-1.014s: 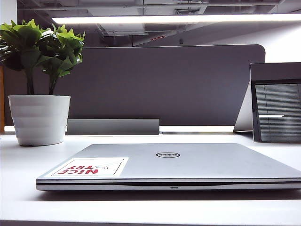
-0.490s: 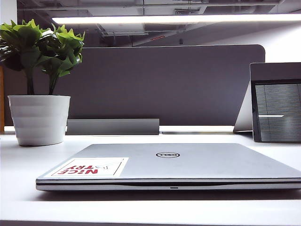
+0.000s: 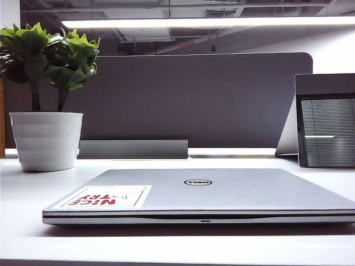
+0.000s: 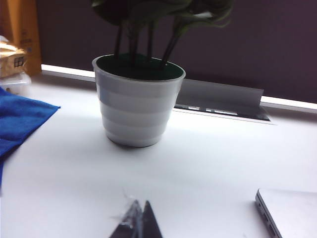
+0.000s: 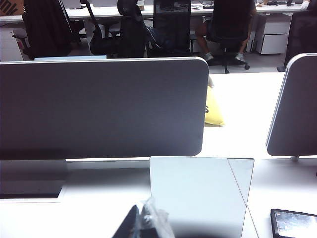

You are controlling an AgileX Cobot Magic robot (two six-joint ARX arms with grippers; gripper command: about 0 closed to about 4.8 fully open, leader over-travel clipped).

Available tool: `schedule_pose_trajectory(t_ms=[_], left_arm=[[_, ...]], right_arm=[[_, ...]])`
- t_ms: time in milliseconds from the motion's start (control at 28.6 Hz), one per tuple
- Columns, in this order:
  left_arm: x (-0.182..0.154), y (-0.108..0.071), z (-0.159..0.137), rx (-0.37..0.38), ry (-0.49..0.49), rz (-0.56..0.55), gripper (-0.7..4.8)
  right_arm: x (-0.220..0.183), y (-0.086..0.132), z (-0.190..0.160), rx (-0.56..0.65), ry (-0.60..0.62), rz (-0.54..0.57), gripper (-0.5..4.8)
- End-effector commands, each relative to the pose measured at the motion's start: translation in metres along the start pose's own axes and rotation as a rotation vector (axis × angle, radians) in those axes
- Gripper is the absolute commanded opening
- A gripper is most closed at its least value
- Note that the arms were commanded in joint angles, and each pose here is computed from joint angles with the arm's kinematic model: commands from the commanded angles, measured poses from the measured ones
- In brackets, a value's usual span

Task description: Close the laptop lid.

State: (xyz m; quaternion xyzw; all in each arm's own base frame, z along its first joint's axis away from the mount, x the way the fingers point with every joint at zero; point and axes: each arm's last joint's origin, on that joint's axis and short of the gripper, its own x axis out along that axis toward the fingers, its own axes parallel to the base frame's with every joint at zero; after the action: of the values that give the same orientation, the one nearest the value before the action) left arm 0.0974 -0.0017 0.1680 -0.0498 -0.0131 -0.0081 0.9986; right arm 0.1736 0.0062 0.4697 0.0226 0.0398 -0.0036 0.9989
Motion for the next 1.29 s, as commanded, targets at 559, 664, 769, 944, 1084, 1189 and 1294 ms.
schedule_pose_trajectory(t_ms=[559, 664, 769, 944, 1084, 1189, 1294], left_arm=[[0.0, -0.001, 0.0018, 0.065, -0.014, -0.03, -0.05], [0.0, -0.001, 0.0018, 0.065, -0.014, -0.03, -0.05], [0.0, -0.001, 0.0018, 0.065, -0.014, -0.03, -0.05], [0.0, -0.001, 0.0018, 0.065, -0.014, -0.03, -0.05], [0.0, -0.001, 0.0018, 0.065, -0.014, -0.03, -0.05], [0.0, -0.001, 0.0018, 0.065, -0.014, -0.03, -0.05], [0.0, -0.001, 0.0018, 0.065, -0.014, -0.03, -0.05]], right_arm=[[-0.0022, 0.0002, 0.0031, 0.005, -0.021, 0.001, -0.05], [-0.0022, 0.0002, 0.0031, 0.005, -0.021, 0.001, -0.04], [-0.0022, 0.0002, 0.0031, 0.005, -0.021, 0.001, -0.04], [-0.0022, 0.0002, 0.0031, 0.005, -0.021, 0.001, -0.04], [-0.0022, 0.0002, 0.0031, 0.005, -0.021, 0.001, -0.04], [-0.0022, 0.0002, 0.0031, 0.005, -0.021, 0.001, -0.04], [-0.0022, 0.0002, 0.0031, 0.005, -0.021, 0.001, -0.04]])
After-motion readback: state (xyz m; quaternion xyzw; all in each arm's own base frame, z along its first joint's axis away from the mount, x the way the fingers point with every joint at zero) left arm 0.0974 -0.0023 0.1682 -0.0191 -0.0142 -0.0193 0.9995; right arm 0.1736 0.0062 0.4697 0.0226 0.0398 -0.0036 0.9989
